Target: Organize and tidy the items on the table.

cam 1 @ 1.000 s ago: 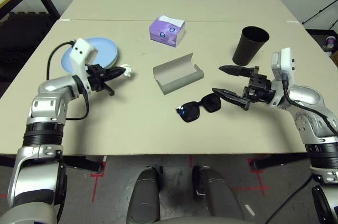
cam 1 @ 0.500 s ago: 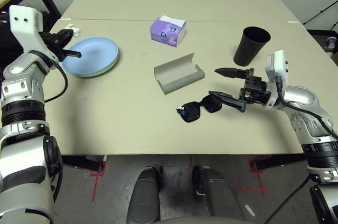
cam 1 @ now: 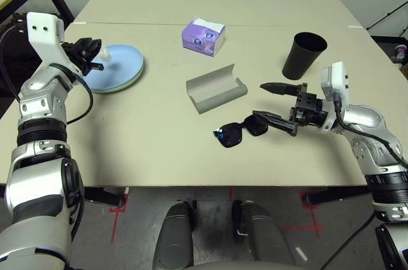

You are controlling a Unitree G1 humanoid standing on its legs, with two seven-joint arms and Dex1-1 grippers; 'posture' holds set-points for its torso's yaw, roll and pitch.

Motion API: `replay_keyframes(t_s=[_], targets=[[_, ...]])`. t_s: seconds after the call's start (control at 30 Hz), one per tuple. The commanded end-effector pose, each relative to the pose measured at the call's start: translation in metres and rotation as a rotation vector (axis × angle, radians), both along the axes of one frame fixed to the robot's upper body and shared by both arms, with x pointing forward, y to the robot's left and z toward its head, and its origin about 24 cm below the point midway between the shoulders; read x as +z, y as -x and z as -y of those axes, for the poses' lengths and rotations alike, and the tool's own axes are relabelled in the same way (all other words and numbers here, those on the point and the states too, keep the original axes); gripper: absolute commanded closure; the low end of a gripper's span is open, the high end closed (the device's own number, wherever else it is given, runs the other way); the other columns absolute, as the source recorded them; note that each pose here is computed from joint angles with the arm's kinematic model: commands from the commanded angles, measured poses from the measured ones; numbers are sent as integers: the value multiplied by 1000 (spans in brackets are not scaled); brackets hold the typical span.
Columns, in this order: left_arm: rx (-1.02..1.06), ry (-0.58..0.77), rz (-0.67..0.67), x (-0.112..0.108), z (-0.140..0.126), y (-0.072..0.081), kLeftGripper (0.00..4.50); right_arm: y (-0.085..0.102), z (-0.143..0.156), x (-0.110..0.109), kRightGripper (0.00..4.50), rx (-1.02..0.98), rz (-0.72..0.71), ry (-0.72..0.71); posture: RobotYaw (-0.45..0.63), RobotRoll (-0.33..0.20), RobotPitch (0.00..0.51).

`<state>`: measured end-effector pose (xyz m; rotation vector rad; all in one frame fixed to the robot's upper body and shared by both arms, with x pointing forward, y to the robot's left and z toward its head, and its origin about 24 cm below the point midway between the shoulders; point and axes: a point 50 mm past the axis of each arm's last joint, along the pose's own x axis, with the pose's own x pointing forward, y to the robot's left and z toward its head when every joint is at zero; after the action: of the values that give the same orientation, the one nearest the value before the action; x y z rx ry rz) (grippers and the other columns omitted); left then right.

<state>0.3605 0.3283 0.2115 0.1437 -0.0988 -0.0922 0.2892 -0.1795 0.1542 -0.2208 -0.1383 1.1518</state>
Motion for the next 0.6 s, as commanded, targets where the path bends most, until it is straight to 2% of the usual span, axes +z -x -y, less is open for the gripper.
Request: replay_keyframes(t_s=[0.03, 0.1, 0.13, 0.2, 0.33, 0.5, 0.6], targets=[[-9, -16, 12, 6, -2, 1, 796, 2, 2, -1, 0, 2, 4, 9, 4, 0, 146], [-17, -21, 25, 10, -1, 1, 20, 1, 2, -1, 0, 1, 3, 8, 9, 0, 146], [-26, -27, 31, 12, 0, 1, 20, 1, 2, -1, 0, 0, 2, 8, 12, 0, 145], [-79, -136, 31, 13, 6, 2, 20, 0, 3, -1, 0, -1, 0, 7, 18, 0, 147], [-251, -247, -11, 2, 22, 6, 20, -2, 3, -2, 0, 0, -2, 11, 19, 0, 147], [-395, -250, -54, -9, 37, 10, 20, -2, 4, -2, 0, 8, -4, 19, 16, 0, 141], [-563, -232, -107, -19, 58, 17, 20, -5, 4, 2, 0, 16, 5, 32, 17, 0, 137]])
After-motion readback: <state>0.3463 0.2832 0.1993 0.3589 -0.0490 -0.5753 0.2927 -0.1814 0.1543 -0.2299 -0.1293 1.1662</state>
